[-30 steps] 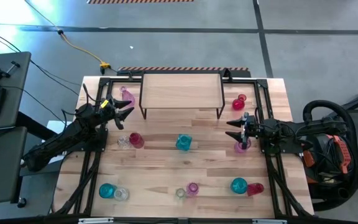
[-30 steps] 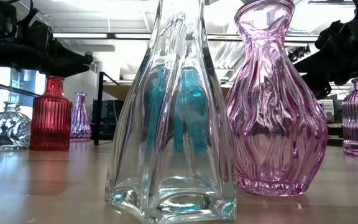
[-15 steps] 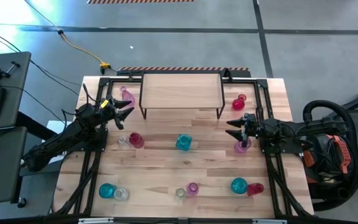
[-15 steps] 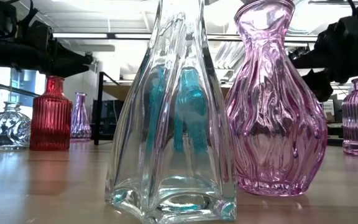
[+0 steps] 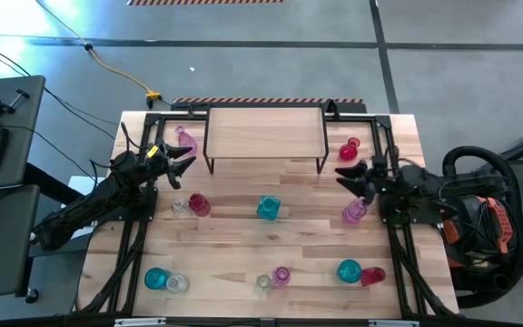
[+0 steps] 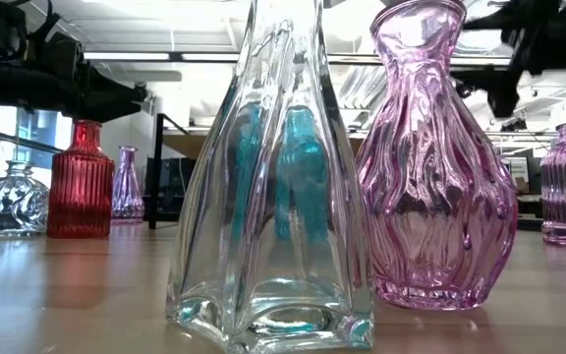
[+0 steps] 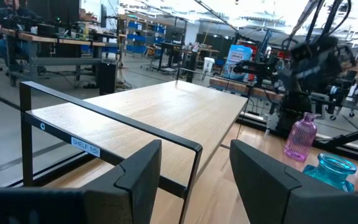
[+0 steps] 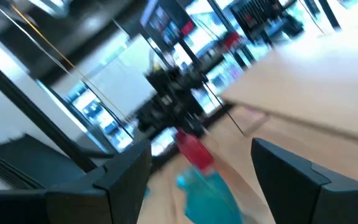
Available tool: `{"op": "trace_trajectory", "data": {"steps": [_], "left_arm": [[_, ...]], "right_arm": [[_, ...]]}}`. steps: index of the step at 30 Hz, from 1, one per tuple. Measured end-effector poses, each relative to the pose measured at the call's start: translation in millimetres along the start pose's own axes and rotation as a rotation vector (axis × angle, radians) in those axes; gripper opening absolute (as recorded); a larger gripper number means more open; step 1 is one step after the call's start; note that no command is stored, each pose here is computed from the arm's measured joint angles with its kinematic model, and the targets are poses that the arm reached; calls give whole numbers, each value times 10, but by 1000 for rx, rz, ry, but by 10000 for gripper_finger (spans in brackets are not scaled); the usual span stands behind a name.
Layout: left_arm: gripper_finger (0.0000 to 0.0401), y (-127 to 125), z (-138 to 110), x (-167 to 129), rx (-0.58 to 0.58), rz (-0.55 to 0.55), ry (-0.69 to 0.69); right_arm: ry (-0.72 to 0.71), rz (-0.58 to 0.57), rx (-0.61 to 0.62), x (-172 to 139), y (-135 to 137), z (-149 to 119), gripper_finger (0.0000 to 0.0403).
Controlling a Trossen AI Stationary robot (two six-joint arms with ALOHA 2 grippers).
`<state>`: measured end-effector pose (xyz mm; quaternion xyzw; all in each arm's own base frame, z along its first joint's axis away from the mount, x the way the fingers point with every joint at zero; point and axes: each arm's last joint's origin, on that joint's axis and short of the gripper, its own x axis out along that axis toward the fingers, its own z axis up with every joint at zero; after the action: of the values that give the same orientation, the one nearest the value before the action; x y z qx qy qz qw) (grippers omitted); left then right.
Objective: Sort vases onto shelf
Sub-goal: Put the top blue vase on the shelf
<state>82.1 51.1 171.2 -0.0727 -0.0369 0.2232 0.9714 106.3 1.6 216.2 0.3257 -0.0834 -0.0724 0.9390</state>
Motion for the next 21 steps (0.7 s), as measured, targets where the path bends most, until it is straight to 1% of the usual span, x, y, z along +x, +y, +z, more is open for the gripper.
{"op": "trace_trajectory", "data": {"steps": [7, 12, 16, 21], "left_arm": [[184, 0, 0, 0, 0, 0, 0], [184, 0, 1, 0, 0, 0, 0], [184, 0, 0, 0, 0, 1, 0], [184, 0, 0, 0, 0, 1, 0]], "right_arm": [[-83, 54, -16, -10, 253, 344, 261], [-103, 67, -9, 46, 425, 544, 261], [-95, 61, -11, 150, 547, 657, 261], [-69, 41, -18, 350, 695, 755, 261]]}}
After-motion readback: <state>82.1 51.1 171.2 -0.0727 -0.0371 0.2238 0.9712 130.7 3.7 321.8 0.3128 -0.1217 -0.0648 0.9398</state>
